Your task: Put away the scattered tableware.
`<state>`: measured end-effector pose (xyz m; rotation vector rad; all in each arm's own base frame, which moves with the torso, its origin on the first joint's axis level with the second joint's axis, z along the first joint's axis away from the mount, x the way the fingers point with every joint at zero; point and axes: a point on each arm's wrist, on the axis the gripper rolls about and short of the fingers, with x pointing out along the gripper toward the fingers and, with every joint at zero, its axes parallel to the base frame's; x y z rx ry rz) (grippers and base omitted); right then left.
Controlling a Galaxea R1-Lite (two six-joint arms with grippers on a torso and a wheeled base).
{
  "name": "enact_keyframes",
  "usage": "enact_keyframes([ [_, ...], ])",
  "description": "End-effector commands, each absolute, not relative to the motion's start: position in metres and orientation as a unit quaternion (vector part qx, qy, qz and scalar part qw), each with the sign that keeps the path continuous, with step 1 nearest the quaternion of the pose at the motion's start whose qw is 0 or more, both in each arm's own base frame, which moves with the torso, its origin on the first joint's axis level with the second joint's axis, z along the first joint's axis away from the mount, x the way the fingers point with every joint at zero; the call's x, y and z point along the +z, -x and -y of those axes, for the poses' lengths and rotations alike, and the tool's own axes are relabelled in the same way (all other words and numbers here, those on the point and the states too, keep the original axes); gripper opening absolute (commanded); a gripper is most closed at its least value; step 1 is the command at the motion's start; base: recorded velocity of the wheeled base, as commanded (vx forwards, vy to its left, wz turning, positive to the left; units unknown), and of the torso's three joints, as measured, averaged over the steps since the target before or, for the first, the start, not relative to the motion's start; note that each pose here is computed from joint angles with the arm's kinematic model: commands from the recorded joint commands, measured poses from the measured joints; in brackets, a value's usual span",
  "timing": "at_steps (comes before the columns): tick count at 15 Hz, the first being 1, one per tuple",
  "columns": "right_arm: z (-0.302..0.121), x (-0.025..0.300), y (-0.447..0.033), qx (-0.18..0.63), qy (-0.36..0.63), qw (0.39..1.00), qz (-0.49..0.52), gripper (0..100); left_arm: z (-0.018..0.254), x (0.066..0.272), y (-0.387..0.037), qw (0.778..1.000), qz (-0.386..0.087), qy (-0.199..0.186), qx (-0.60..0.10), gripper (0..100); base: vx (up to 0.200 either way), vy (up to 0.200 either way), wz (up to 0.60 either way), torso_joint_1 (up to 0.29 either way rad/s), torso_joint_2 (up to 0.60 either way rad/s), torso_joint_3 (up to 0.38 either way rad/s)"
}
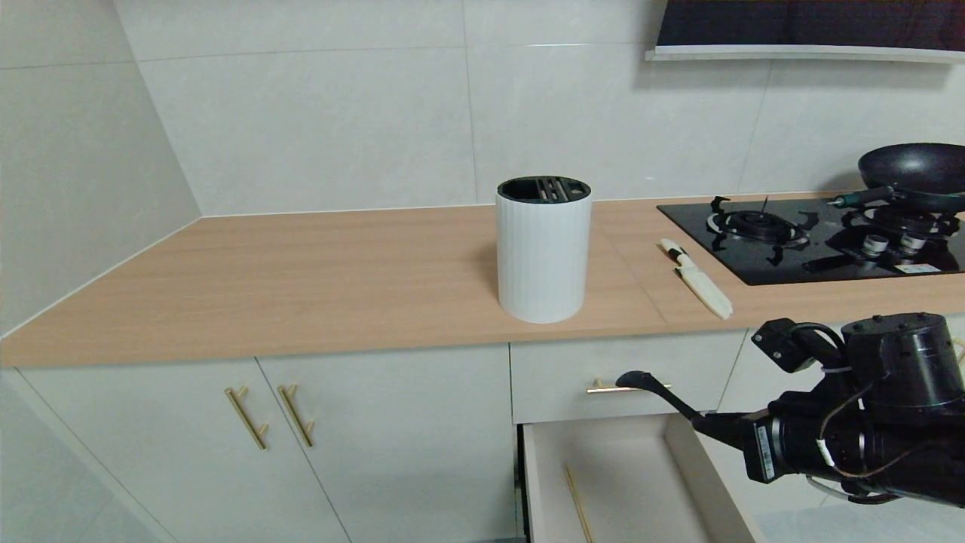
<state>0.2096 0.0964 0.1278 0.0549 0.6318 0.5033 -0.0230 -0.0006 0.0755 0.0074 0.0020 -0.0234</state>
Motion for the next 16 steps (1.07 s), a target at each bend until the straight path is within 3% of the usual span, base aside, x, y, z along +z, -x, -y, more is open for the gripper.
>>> enact_keyframes([
  [1,-0.099,0.115,-0.215,0.241,-0.022,0.911,-0.334,0,0.001,0.075,0.023,1.0,-0.001,-0.004,-0.012,100,0.0,0.0,0.0,0.0,0.0,0.0],
  [8,-0.101,0.109,-0.218,0.239,-0.021,0.909,-0.342,0,0.001,0.075,0.023,1.0,-0.001,-0.004,-0.012,100,0.0,0.0,0.0,0.0,0.0,0.0],
  [16,-0.102,0.102,-0.221,0.238,-0.016,0.905,-0.353,0,0.001,0.075,0.023,1.0,-0.001,-0.004,-0.012,100,0.0,0.0,0.0,-0.166,0.42,0.248],
])
